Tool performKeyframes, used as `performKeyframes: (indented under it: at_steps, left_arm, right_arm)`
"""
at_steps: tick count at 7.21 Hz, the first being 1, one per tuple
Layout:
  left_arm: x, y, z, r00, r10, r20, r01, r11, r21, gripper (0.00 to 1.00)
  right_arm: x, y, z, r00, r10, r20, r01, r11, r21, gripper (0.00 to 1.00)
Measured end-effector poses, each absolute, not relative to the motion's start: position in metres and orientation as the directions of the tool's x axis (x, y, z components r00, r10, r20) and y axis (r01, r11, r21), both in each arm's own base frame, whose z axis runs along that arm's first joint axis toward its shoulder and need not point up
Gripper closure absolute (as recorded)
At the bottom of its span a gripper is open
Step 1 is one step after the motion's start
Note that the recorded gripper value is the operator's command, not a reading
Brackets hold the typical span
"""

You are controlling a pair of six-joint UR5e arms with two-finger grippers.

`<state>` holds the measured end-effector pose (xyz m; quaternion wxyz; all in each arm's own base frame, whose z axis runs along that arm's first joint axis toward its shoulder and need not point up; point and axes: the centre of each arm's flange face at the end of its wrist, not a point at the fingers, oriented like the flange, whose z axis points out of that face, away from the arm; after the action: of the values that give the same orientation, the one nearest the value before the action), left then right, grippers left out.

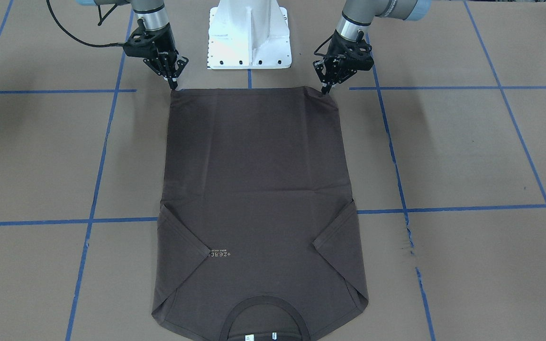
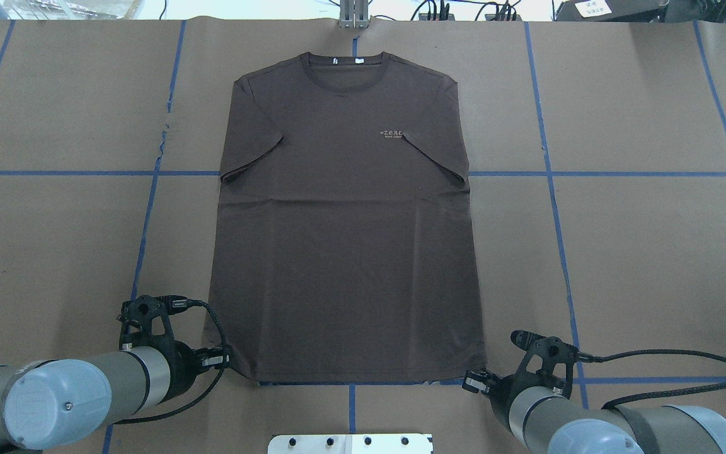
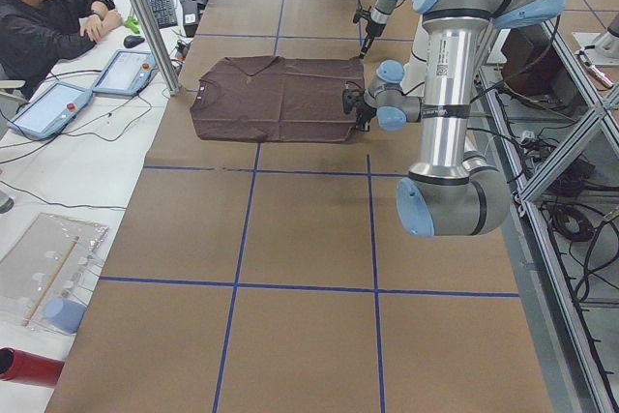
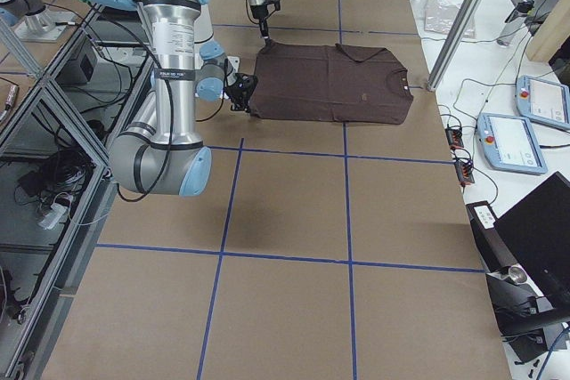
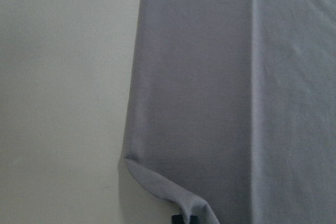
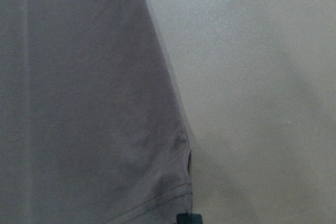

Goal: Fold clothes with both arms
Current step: 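Grasp the hem corners with both grippers, then lift the hem with both grippers and carry it toward the collar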

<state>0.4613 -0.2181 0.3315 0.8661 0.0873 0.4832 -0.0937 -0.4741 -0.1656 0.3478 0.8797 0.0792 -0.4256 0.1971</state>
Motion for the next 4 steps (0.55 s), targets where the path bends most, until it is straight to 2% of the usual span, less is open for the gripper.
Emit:
performKeyframes:
  at_steps: [4]
  left_arm:
    - [0.330, -0.186, 0.208, 0.522, -0.083, -0.849, 0.163, 0.987, 0.004, 1.00]
  right_arm:
    - [-0.368, -0.132, 0.227, 0.551, 0.237, 0.800, -0.327, 0.944, -0.054, 1.00]
